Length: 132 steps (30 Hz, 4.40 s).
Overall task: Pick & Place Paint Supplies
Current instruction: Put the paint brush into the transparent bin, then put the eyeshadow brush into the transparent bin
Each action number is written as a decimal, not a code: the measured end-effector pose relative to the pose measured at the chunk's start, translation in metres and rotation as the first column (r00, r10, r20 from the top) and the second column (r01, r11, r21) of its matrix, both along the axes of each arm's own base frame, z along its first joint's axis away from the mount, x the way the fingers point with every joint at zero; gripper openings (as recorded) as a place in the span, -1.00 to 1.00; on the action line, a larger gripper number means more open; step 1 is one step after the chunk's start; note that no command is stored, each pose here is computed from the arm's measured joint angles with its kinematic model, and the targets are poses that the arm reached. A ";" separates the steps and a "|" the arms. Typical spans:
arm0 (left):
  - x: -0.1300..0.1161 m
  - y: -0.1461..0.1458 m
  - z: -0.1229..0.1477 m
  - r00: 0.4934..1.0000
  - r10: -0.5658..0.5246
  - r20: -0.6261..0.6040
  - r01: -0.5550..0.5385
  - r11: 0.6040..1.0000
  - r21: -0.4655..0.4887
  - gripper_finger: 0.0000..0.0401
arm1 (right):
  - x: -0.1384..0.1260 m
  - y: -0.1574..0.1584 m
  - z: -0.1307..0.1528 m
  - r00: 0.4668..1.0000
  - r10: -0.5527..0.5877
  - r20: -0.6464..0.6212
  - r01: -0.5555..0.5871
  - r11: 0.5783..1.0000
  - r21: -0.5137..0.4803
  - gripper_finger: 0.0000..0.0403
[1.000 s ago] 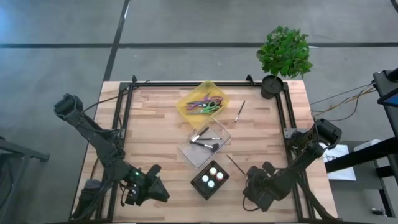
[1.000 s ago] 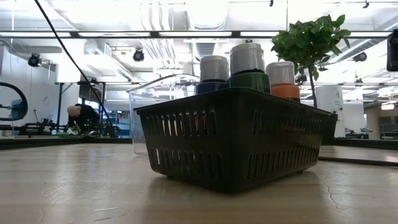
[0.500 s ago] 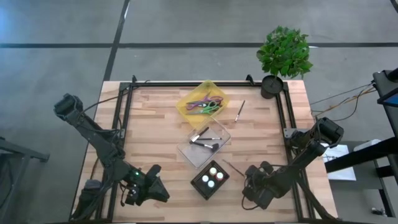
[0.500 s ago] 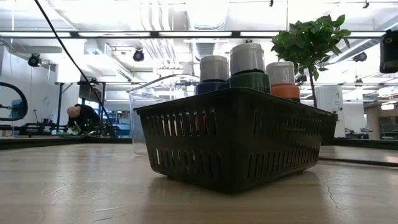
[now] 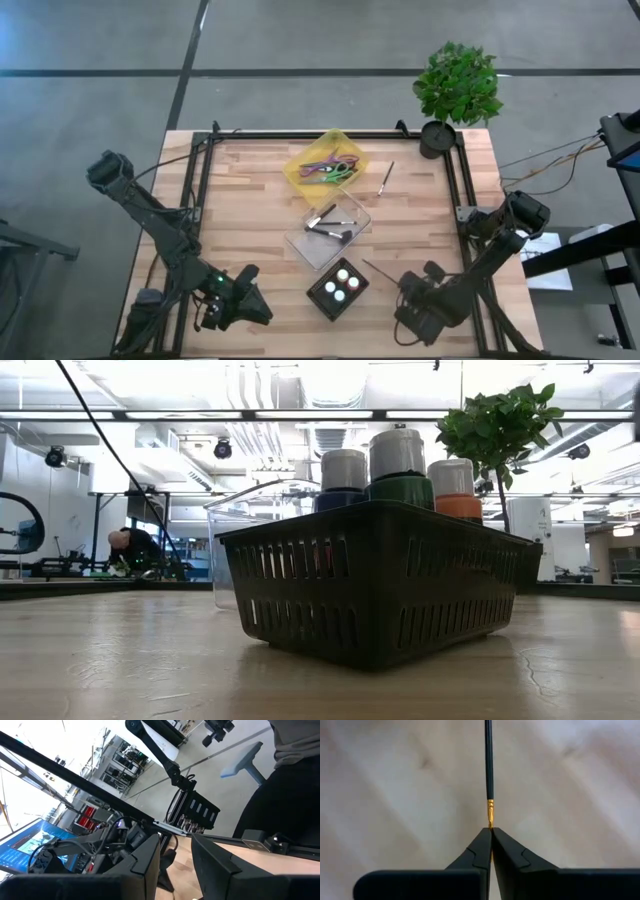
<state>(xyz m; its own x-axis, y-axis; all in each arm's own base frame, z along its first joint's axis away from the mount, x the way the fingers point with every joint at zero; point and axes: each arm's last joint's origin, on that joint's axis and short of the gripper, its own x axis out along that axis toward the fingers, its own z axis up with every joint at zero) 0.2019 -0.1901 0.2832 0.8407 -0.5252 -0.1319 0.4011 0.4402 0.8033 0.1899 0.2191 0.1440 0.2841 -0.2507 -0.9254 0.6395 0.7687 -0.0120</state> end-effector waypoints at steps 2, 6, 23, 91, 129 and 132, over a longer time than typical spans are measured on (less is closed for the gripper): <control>0.000 0.000 0.000 1.000 0.000 0.000 0.000 1.000 0.000 -0.41 | -0.002 -0.001 0.004 1.000 -0.010 0.012 0.010 0.999 -0.054 -0.96; 0.000 0.000 0.000 1.000 0.000 0.000 0.000 1.000 0.000 -0.41 | -0.005 0.001 0.012 0.998 -0.026 0.054 0.032 0.992 -0.120 -0.96; 0.000 0.000 -0.001 1.000 0.000 -0.004 0.000 1.000 0.003 -0.41 | 0.001 -0.021 0.037 0.983 0.015 0.183 0.056 0.926 -0.373 -0.96; -0.001 0.000 -0.005 0.999 -0.002 -0.035 0.004 0.999 0.034 -0.41 | 0.088 -0.211 0.044 0.761 0.514 0.396 -0.431 0.856 -0.284 -0.96; -0.001 0.000 -0.005 0.999 -0.002 -0.039 0.003 0.999 0.032 -0.41 | 0.079 -0.202 0.079 0.663 0.519 0.540 -0.365 0.853 -0.372 -0.07; -0.001 0.000 -0.005 0.999 -0.001 -0.040 0.003 1.000 0.030 -0.41 | 0.069 -0.199 0.095 0.658 0.495 0.568 -0.299 0.864 -0.406 -0.07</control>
<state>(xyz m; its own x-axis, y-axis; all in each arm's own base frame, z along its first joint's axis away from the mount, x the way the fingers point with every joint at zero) 0.2007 -0.1902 0.2785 0.8334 -0.5222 -0.1809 0.4338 0.4154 0.7995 0.2591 0.0205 0.2386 0.9015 -0.1661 -0.3996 0.1993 0.9790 0.0426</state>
